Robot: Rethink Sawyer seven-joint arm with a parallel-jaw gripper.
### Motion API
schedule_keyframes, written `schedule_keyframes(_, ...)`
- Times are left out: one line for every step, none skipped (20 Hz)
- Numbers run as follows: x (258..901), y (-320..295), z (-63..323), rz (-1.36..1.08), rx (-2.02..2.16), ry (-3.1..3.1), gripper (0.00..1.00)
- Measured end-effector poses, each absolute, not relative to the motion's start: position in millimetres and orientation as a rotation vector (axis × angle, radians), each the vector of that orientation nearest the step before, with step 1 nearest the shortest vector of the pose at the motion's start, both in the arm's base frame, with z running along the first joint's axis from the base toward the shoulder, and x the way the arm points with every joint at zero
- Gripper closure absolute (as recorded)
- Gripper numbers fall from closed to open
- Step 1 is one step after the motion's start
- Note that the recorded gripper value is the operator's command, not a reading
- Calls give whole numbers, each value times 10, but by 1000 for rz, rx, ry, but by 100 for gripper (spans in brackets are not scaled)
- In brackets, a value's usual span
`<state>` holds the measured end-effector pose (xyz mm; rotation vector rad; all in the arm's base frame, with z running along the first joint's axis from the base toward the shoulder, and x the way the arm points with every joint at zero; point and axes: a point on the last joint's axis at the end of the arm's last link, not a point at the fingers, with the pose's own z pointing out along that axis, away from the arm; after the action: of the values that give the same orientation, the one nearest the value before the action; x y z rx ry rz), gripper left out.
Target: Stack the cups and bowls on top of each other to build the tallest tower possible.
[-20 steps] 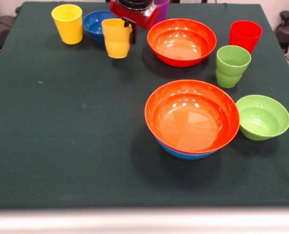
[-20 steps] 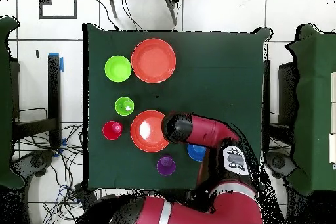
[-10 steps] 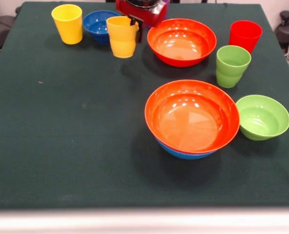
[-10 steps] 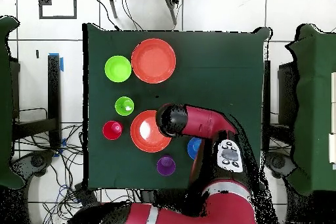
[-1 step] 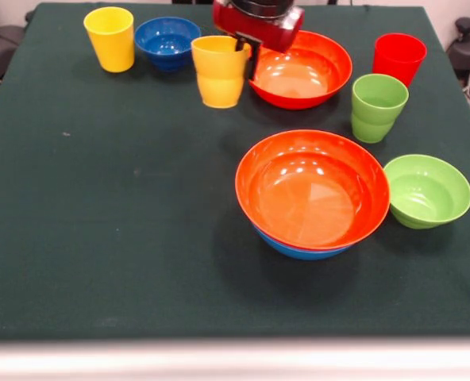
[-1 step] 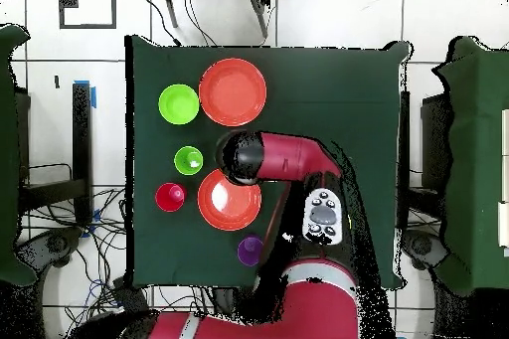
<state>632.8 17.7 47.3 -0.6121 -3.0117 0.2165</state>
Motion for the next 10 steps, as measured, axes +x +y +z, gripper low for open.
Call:
schedule_keyframes(6364,211,500,219,-603,-3011,100)
schedule_keyframes(6410,256,536,225,-590,-3009,100)
schedule_keyframes(6485,337,607,238,-568,-3003,100)
schedule_keyframes(6554,415,684,253,-547,-2994,100)
schedule_keyframes(6610,482,755,265,-530,-2985,100)
schedule_keyframes(6653,535,816,275,-518,-2977,100)
schedule_keyframes(6696,588,877,285,-506,-2969,100)
schedule_keyframes(6729,627,924,292,-498,-2962,100)
schedule_keyframes(6746,645,948,295,-494,-2960,100)
schedule_keyframes(6829,722,1067,311,-480,-2947,100)
